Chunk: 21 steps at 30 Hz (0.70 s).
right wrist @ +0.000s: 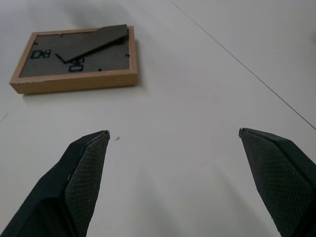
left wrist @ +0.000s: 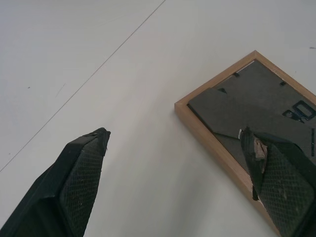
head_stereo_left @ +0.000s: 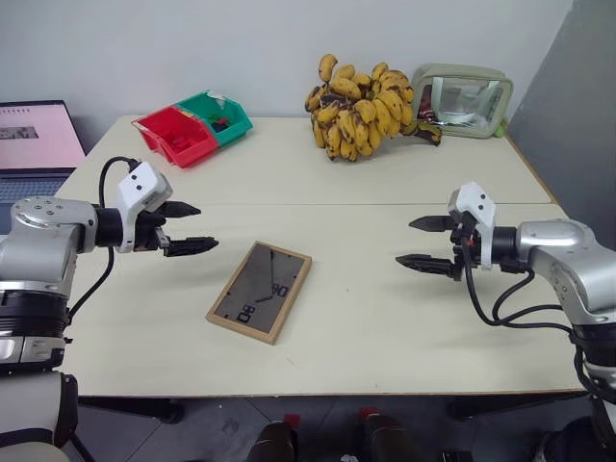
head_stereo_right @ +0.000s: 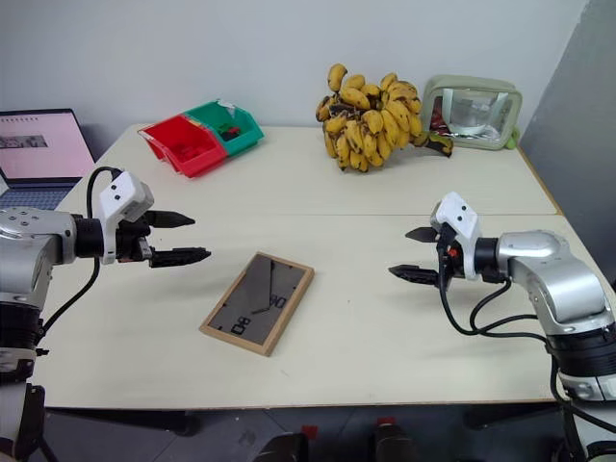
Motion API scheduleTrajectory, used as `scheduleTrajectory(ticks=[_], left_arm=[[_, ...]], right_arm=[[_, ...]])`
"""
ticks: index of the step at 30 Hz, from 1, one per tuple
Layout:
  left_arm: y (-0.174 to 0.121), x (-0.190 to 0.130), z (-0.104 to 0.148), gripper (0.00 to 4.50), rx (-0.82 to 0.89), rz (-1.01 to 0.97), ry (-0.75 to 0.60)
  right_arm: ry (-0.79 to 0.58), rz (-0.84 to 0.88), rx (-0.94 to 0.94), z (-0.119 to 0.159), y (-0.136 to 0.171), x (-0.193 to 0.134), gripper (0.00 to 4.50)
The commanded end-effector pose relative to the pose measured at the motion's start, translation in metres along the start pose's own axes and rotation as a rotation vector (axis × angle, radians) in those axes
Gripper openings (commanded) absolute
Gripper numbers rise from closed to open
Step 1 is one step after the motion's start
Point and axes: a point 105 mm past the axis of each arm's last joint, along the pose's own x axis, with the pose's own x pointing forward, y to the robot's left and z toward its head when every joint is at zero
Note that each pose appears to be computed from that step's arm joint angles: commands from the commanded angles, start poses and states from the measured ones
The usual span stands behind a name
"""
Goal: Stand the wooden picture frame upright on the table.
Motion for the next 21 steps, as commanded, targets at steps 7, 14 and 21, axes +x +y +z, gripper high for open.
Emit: scheduleTrajectory(ticks=[7, 14, 21], left_arm=[[0.001, -0.014, 0.003, 4.50, 0.028, 0.012, 0.005], [-0.003, -0.020, 0.004, 4.02, -0.013, -0.019, -0.020], [0.009, -0.020, -0.033, 2.35, 0.016, 0.109, 0.069]], right_arm=[[-0.015, 0.056, -0.034, 0.010, 0.007, 0.006, 4.44], [-0.070, 0.123, 0.014, 0.014, 0.024, 0.016, 4.09], [-0.115, 0.127, 0.081, 0.006, 0.055, 0.053, 2.28]])
